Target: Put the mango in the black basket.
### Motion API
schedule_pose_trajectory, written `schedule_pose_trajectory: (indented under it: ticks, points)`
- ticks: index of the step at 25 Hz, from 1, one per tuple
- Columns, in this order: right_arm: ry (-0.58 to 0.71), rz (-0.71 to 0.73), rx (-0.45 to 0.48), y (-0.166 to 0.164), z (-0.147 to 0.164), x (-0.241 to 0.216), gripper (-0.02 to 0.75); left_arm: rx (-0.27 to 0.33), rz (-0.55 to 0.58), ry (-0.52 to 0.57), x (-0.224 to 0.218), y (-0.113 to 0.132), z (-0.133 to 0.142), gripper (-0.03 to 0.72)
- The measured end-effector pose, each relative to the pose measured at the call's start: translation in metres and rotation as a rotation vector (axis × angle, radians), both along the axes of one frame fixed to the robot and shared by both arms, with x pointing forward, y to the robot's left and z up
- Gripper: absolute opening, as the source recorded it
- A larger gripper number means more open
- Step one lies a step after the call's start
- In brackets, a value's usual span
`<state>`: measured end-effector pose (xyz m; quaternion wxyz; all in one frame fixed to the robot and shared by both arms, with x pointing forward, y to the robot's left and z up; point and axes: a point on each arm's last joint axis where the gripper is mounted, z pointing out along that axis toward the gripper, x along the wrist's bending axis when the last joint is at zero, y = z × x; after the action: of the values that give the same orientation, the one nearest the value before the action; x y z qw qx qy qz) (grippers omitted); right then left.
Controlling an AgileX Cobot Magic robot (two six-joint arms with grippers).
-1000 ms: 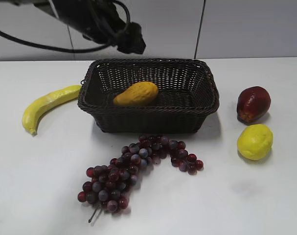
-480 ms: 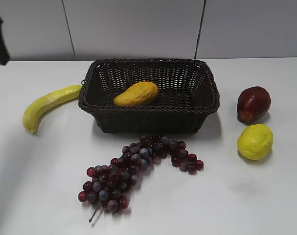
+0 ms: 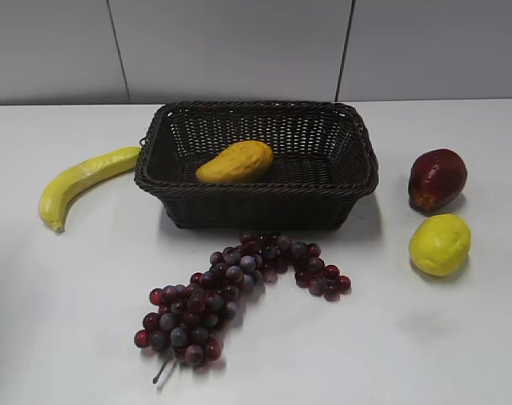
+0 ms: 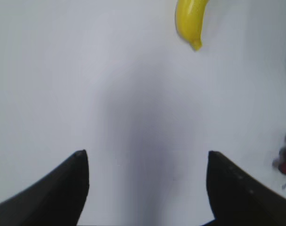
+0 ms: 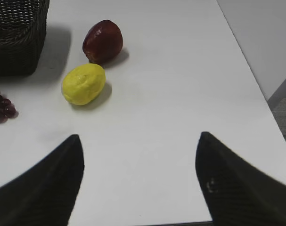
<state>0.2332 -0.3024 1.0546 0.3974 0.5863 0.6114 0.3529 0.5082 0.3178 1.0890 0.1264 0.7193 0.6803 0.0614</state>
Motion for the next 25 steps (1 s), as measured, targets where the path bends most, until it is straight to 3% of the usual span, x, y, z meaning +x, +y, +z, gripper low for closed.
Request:
schedule_pose_trajectory:
  ticks: [7, 17, 22, 25]
  points:
    - [0.0, 0.0, 0.0, 0.0, 0.0, 0.0, 0.569, 0.014, 0.008, -0.071, -0.092, -0.009, -0.017, 0.566]
    - [0.0, 0.0, 0.0, 0.0, 0.0, 0.0, 0.569, 0.055, 0.022, -0.387, -0.201, -0.019, -0.043, 0.565]
    - [0.0, 0.0, 0.0, 0.0, 0.0, 0.0, 0.569, 0.074, 0.022, -0.568, -0.234, -0.022, -0.04, 0.557]
    - [0.0, 0.0, 0.0, 0.0, 0.0, 0.0, 0.569, 0.121, 0.025, -0.63, -0.247, -0.02, -0.041, 0.556]
